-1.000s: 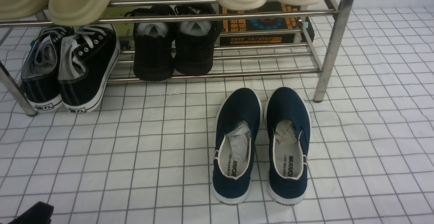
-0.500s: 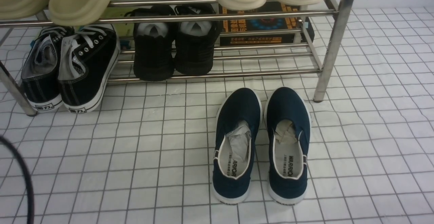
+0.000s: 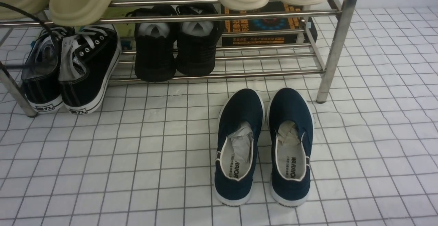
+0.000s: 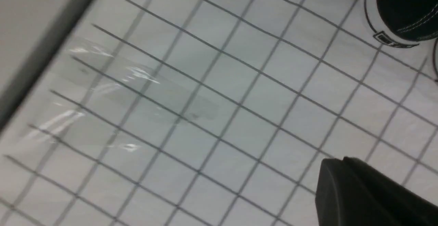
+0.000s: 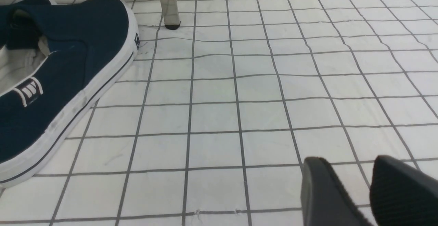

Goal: Take the shoes off the shelf with your hand from the white checkered tablecloth.
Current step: 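Grasp the leftmost shoe on the bottom shelf of the shoe rack with the left gripper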

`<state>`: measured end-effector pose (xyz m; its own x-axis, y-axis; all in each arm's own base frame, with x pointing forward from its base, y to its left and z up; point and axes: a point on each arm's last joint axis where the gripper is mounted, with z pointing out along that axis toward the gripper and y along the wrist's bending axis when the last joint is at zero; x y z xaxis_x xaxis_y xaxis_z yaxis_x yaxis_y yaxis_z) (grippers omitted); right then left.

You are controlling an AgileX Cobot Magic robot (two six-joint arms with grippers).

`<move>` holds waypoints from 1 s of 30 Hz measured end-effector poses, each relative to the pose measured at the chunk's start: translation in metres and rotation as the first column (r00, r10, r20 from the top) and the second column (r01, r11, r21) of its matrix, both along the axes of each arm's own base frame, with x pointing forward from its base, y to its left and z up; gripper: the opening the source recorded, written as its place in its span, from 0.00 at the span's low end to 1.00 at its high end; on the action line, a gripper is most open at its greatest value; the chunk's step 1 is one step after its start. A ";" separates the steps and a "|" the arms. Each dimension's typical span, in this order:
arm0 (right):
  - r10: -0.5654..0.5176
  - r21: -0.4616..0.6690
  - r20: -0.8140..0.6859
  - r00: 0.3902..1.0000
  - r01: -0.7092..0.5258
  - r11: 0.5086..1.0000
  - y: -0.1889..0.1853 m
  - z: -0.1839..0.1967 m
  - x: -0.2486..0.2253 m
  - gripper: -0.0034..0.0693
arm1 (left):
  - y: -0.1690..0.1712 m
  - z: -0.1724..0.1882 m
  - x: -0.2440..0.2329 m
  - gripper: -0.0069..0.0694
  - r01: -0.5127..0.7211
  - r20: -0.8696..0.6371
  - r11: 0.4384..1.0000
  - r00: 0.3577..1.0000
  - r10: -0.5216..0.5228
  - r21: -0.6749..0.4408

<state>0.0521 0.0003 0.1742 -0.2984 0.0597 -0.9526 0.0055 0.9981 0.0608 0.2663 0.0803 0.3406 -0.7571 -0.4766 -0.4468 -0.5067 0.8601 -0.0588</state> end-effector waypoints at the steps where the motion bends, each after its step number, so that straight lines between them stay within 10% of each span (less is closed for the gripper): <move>1: 0.000 0.000 0.000 1.000 0.000 1.000 0.000 0.000 0.000 0.36 | 0.006 -0.001 0.006 0.11 -0.007 0.008 0.999 1.000 0.007 -0.053; 7: 0.000 0.000 0.000 1.000 0.000 1.000 0.000 0.000 0.000 0.36 | 0.022 -0.019 0.043 0.12 -0.049 0.120 0.953 0.989 0.088 -0.299; 22: 0.000 0.000 0.000 1.000 0.000 1.000 0.000 0.000 0.000 0.37 | 0.014 -0.048 0.096 0.56 0.005 0.292 0.974 0.954 0.063 -0.228; 30: 0.000 0.000 0.000 1.000 0.000 1.000 0.000 0.000 0.000 0.37 | 0.020 -0.079 0.111 0.61 -0.017 0.249 0.972 0.966 0.077 -0.235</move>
